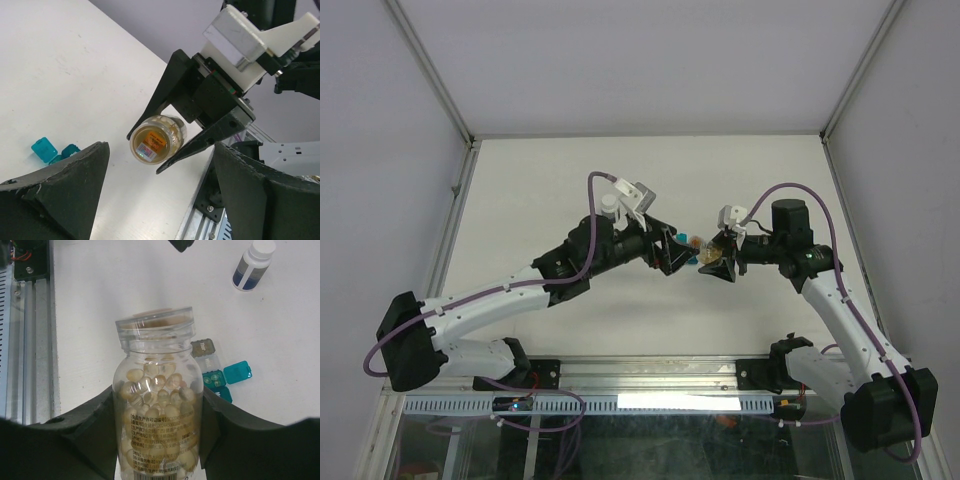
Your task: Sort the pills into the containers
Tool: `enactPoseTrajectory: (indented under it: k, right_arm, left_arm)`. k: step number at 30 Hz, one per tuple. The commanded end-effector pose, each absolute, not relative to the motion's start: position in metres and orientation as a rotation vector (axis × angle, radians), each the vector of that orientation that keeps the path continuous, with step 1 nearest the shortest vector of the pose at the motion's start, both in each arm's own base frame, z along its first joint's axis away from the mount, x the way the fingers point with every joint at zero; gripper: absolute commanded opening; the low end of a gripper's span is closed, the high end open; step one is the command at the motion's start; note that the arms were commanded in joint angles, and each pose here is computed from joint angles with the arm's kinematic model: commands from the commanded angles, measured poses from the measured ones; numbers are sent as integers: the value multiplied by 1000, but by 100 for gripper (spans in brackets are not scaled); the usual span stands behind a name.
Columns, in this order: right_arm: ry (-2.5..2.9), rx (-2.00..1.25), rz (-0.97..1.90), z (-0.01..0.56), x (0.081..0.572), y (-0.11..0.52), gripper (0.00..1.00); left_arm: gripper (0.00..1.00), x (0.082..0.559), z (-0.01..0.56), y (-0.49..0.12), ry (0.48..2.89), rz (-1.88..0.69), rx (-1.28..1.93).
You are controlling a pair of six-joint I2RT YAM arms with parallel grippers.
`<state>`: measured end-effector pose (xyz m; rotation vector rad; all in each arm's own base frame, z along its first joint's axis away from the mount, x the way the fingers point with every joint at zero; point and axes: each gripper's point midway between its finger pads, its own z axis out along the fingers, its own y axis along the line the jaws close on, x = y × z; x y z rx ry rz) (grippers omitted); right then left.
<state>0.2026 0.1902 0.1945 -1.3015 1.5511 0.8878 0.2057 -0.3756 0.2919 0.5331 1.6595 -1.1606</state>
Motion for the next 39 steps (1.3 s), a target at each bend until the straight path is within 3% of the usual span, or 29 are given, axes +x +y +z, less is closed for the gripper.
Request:
enactPoseTrajectory:
  k: [1, 9, 29, 32, 37, 39]
  right_arm:
    - [1443, -1310, 834, 223, 212, 193, 0]
    - [1442, -1310, 835, 223, 212, 193, 0]
    - [1441, -1310, 835, 223, 212, 193, 0]
    - [1442, -1310, 834, 223, 212, 193, 0]
    - [1441, -1311, 835, 223, 212, 193, 0]
    - [1438, -1314, 833, 223, 211, 193, 0]
  left_arm:
    - [85, 213, 302, -380, 1677, -1130, 486]
    - [70, 210, 299, -394, 1708, -1161, 517]
    - [54, 203, 292, -412, 1734, -1229, 582]
    - [48, 201, 291, -413, 1737, -1235, 592]
    - [28, 201, 291, -413, 1733, -1230, 604]
    - [25, 200, 292, -412, 1724, -1226, 617]
